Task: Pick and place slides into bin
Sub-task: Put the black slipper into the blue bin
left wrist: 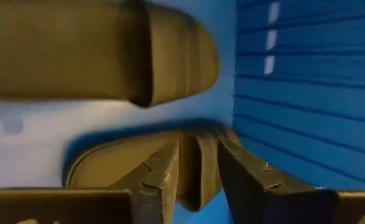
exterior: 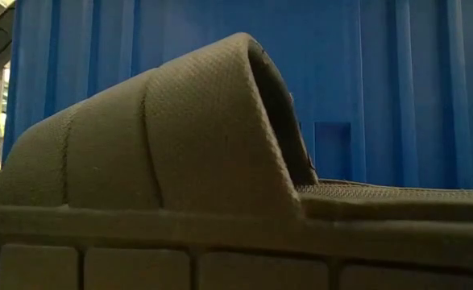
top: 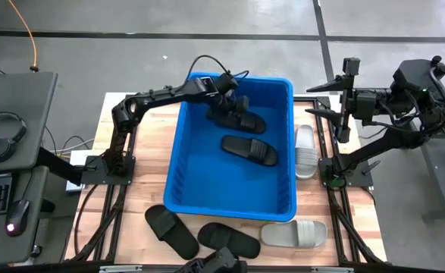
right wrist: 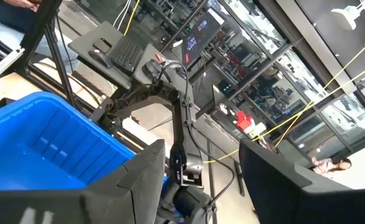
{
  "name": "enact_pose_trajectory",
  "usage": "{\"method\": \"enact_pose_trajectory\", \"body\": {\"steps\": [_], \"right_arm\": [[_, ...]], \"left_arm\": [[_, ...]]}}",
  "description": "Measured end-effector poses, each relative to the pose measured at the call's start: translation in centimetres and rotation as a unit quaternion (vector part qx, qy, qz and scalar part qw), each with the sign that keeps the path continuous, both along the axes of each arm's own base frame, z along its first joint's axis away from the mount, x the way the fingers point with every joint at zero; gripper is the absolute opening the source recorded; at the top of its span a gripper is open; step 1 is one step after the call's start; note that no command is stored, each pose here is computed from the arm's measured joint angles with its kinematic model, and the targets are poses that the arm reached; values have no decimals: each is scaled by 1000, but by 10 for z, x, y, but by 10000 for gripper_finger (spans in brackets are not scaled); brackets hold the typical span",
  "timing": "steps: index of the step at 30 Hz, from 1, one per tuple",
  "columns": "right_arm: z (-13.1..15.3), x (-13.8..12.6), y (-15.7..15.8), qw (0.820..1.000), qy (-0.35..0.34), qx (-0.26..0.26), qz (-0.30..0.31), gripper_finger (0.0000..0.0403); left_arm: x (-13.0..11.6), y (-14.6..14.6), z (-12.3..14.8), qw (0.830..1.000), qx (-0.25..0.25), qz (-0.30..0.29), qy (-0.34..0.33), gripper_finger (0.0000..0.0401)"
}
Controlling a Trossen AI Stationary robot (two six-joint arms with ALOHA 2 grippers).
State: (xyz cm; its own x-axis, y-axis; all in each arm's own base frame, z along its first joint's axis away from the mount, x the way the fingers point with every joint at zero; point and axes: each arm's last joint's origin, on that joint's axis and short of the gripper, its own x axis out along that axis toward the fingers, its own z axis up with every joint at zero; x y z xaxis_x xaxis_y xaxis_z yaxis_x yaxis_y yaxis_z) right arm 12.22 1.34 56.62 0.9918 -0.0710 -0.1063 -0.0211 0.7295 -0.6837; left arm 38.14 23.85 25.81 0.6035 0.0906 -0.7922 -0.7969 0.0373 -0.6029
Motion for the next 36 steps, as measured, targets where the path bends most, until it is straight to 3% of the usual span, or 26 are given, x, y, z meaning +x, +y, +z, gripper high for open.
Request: {"method": "enact_pose_trajectory", "body": {"steps": [9, 15, 20, 23, 26, 31, 36], "right_arm": [[0, 0, 0, 1000, 0, 0, 0, 195], [0, 0, 0, 1000, -1, 18, -2, 195], [0, 0, 0, 1000, -2, 27, -4, 195], [0, 0, -1, 999, -4, 43, -15, 195], [2, 0, -2, 994, -21, 97, -42, 195], [-4, 8, -10, 976, -14, 178, -122, 195], [-21, 34, -24, 949, 39, 262, -172, 195]], "left_arm": [[17, -6, 0, 999, 23, -13, -45, 92], [30, -1, 10, 990, 19, -5, -141, 91], [36, -2, 17, 983, 33, -11, -179, 90], [38, -3, 19, 979, 34, -45, -197, 90], [37, -3, 19, 972, 35, -100, -209, 90], [22, -11, 22, 977, 26, -144, -152, 90], [-4, -23, 56, 977, 93, -189, -38, 90]]}}
